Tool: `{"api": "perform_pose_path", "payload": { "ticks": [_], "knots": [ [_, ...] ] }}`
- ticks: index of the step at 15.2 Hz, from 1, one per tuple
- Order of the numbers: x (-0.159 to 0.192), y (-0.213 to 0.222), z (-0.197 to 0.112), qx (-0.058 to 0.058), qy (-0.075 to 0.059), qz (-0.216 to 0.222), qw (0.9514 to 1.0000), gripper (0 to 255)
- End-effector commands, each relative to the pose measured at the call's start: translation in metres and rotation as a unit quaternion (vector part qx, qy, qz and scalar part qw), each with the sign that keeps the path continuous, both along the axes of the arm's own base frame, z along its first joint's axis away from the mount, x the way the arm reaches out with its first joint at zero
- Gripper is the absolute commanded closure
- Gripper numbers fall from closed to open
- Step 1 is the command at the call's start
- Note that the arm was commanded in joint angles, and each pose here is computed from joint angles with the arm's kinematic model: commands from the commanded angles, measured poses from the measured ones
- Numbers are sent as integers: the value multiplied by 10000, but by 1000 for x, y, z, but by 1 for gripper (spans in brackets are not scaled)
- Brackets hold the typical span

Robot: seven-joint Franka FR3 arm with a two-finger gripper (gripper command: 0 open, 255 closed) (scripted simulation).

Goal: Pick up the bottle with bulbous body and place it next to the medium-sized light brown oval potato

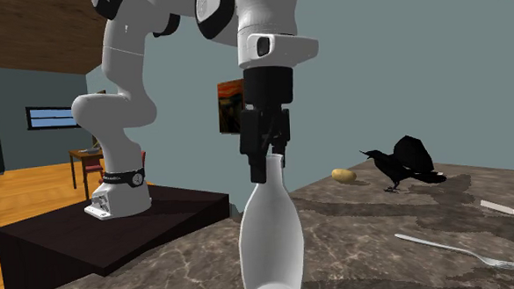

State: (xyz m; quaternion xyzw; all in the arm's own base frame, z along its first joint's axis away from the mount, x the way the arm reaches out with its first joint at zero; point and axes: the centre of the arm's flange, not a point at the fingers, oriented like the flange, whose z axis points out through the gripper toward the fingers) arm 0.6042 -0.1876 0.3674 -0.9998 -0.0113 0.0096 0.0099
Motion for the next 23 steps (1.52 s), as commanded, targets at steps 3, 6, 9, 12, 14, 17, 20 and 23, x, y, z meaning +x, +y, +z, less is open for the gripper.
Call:
{"api": "perform_pose_path", "payload": {
  "ticks": [3, 6, 9, 12, 14, 17, 20, 23],
  "knots": [
    [0, 0, 0, 0, -1, 0, 10000, 0],
    [0, 0, 0, 0, -1, 0, 10000, 255],
    [0, 0, 0, 0, -1, 0, 10000, 255],
    [0, 0, 0, 0, -1, 0, 10000, 255],
    [0, 0, 0, 0, -1, 0, 10000, 255],
    [0, 0, 15, 0, -1, 0, 10000, 255],
    [0, 0, 31, 0, -1, 0, 10000, 255],
    [0, 0, 47, 0, -1, 0, 10000, 255]
  ]
}}
